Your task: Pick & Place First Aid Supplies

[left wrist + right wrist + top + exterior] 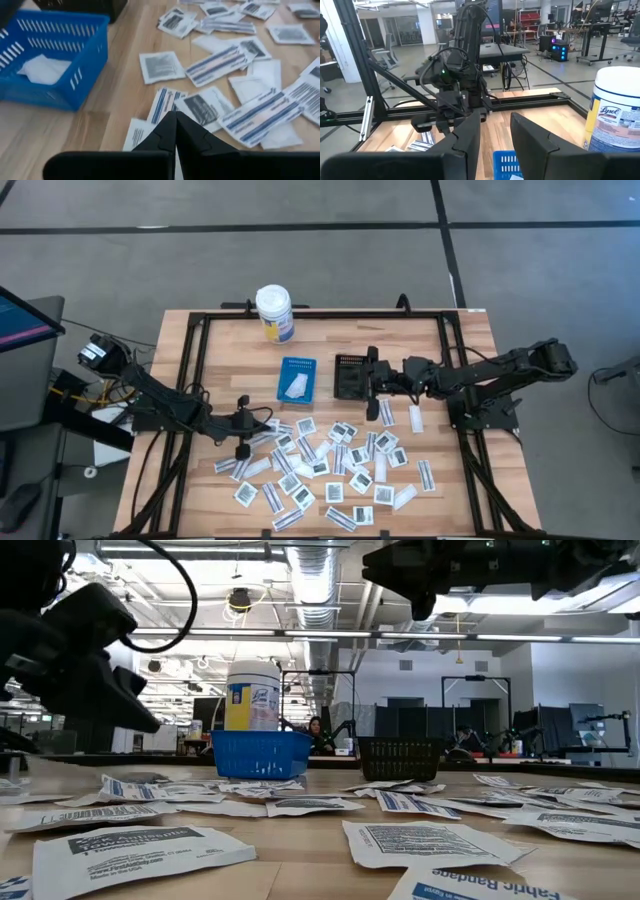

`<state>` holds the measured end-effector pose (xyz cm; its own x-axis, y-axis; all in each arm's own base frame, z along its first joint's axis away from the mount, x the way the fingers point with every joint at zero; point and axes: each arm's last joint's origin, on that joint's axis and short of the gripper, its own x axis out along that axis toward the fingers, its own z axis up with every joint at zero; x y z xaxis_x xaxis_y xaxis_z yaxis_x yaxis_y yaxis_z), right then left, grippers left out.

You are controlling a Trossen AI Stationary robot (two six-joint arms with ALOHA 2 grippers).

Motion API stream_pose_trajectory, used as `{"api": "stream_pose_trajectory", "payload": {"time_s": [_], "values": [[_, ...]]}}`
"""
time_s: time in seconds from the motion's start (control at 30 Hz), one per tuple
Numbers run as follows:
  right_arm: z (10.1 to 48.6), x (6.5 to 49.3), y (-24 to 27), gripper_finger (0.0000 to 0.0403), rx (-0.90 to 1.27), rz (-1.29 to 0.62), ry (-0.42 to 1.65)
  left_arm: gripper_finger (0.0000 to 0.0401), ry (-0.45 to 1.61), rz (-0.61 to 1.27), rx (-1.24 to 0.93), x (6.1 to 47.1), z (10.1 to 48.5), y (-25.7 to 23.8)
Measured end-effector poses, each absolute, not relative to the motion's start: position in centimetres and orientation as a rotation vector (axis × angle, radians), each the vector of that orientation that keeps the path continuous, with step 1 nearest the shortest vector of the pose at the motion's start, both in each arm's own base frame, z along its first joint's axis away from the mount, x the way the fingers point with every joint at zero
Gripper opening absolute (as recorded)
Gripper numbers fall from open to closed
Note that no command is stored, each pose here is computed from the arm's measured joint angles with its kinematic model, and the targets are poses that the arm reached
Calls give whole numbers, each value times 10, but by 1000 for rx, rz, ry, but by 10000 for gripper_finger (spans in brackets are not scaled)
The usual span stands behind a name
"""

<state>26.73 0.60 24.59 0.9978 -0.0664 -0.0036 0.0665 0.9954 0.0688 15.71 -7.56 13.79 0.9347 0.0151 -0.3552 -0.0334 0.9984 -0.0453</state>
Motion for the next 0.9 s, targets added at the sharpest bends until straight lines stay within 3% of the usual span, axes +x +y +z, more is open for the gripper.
{"api": "stream_pose_trajectory", "payload": {"time_s": [0.37,0.77,0.9], "values": [[232,307,18,102,-49,63,68,23,358,-4,-60,157,139,-77],[225,355,17,102,-65,58,224,133,408,-33,-136,159,132,-78],[233,362,17,102,-64,54,185,156,435,4,-107,162,125,-79]]}}
